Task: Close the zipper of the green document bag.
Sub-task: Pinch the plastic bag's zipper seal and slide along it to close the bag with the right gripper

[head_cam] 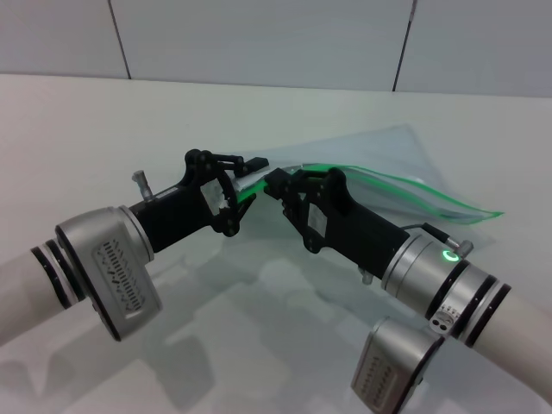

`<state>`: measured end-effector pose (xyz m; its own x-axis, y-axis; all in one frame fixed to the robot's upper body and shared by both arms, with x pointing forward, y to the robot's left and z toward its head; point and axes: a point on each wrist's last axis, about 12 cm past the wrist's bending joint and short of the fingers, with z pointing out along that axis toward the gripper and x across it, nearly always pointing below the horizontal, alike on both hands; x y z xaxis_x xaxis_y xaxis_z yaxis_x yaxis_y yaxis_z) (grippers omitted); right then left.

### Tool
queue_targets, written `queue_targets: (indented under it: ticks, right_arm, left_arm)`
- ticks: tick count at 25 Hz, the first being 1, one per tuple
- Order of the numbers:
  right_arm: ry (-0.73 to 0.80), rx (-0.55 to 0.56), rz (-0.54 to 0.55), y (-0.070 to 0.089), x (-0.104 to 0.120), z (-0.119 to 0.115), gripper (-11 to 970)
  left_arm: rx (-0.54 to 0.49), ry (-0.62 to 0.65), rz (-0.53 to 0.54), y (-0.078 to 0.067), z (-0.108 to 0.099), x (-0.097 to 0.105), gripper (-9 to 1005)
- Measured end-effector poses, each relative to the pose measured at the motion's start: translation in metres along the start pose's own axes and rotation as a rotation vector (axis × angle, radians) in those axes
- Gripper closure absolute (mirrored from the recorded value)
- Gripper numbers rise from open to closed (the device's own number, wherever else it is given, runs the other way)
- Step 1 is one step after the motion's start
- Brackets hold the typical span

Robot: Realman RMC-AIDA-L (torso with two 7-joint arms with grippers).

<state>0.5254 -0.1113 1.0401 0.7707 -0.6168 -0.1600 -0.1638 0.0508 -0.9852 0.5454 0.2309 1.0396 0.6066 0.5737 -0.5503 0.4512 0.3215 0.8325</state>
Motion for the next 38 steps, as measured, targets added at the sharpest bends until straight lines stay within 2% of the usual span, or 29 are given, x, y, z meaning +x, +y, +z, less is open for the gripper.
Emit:
queue_targets:
  ticks: [21, 38]
  right_arm:
    - [0.105, 0.025, 0.014, 0.002, 0.014, -0.01, 869]
    - [0.205, 0.003, 0.044, 0.007, 0.031, -0.019, 860]
  left_arm:
    - [0.012, 0.0, 0.002, -0.003, -0.002, 0.0, 941]
    - [0.009, 0.002, 0.048, -0.005, -0.005, 0.0, 938]
